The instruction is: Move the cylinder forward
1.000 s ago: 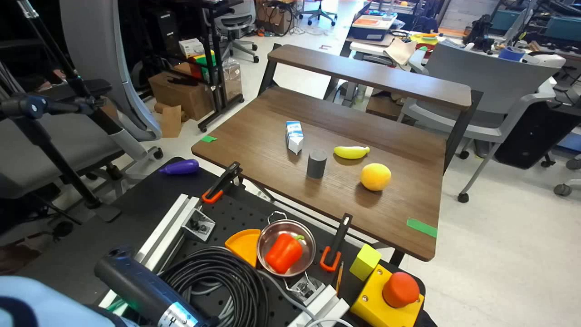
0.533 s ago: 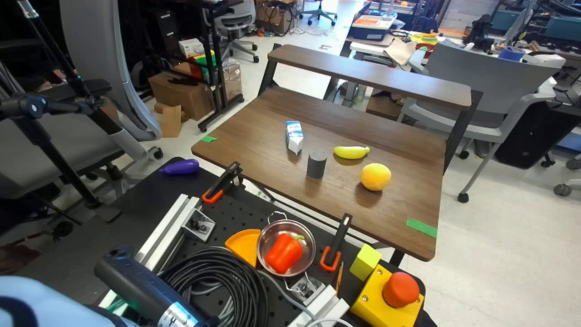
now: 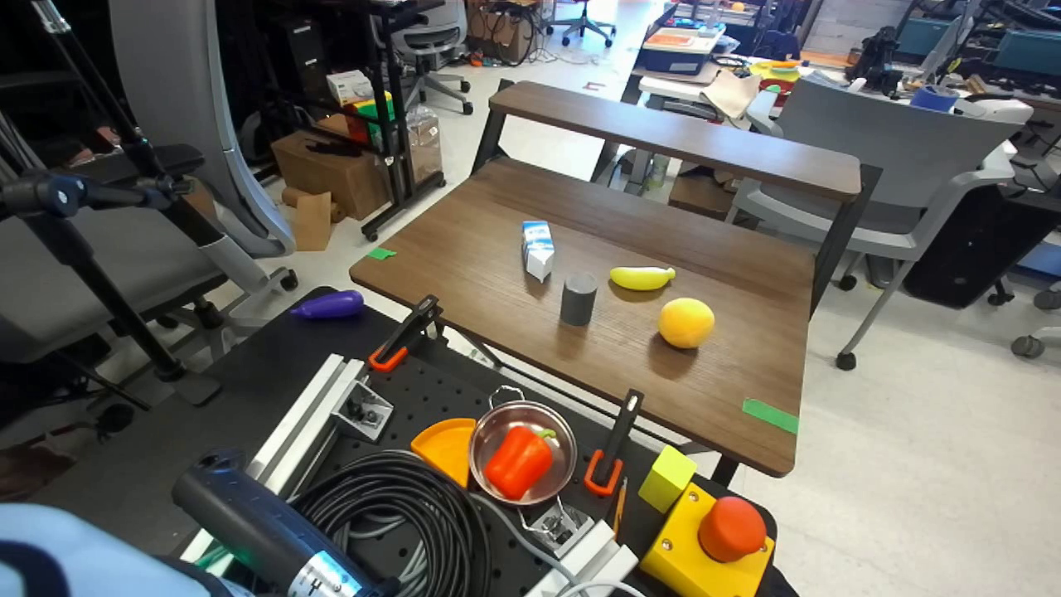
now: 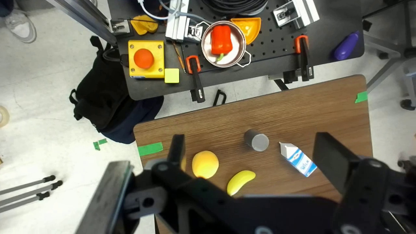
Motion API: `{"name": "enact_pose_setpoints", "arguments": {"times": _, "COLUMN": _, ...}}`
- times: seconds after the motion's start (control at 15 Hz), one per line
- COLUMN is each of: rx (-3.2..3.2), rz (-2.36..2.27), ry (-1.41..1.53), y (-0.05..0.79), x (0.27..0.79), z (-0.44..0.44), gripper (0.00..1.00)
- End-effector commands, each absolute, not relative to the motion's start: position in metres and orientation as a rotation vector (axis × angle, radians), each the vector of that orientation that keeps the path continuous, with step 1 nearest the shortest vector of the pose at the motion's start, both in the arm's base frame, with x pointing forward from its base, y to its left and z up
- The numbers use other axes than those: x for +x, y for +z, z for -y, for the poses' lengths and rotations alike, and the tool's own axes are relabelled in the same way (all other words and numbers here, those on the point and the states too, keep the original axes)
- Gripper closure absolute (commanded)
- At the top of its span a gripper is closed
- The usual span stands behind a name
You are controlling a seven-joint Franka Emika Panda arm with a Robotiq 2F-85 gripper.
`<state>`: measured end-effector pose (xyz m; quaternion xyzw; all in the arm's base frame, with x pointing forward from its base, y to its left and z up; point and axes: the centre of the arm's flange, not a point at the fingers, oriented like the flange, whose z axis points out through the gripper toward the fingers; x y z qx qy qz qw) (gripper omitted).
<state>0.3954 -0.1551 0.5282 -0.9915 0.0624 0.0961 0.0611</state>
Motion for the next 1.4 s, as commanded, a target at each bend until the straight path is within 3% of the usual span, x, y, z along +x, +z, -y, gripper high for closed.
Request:
{"name": "enact_pose_setpoints", "arguments": {"times": 0.0, "rx": -2.969, "rz": -0.211, "ry": 0.222, "y": 0.506, "x": 0.398, "z": 0.151, "gripper": 0.00}}
{"name": "enact_pose_setpoints", "arguments": {"times": 0.53, "rx": -2.969, "rz": -0.215, "ry": 0.179, "y": 0.448, "x": 0.404, "z": 0.130, "gripper": 0.00}}
{"name": "enact_pose_setpoints", "arguments": {"times": 1.33, "rx": -3.022, "rz": -0.244, "ry": 0.085, "y": 0.350, "x": 0.460, "z": 0.078, "gripper": 0.00}}
